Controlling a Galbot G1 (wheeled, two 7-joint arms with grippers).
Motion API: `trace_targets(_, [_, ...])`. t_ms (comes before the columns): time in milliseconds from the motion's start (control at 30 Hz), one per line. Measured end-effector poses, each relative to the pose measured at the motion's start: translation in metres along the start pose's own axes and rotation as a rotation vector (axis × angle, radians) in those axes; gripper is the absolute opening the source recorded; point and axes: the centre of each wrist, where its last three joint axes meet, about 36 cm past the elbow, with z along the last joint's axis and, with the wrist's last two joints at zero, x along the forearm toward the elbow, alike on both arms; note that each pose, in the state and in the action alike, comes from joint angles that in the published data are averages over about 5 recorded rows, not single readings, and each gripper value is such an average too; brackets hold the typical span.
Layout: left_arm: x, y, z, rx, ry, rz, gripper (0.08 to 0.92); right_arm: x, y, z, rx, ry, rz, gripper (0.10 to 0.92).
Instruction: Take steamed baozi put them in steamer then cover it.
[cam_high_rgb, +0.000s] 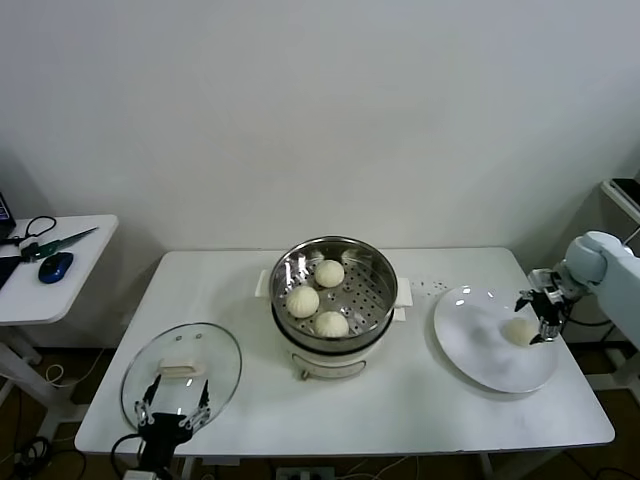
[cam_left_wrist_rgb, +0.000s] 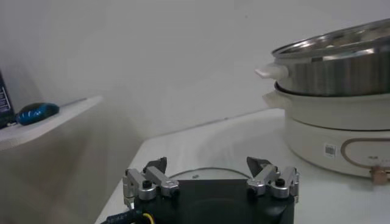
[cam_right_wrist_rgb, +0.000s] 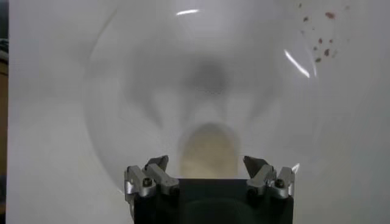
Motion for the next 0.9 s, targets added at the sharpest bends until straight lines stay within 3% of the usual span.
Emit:
trace_targets(733, [-0.001,-0.001,0.003,-0.01,0.009,0.0,0.823,-0.035,-0.008,0.008,-0.047,0.018,-0.004,0.822])
trace_targets(900, [-0.001,-0.001,0.003,-0.011,0.01,0.0,0.823,-0.036,-0.011,0.008,-0.051,0.019,-0.01,0.775])
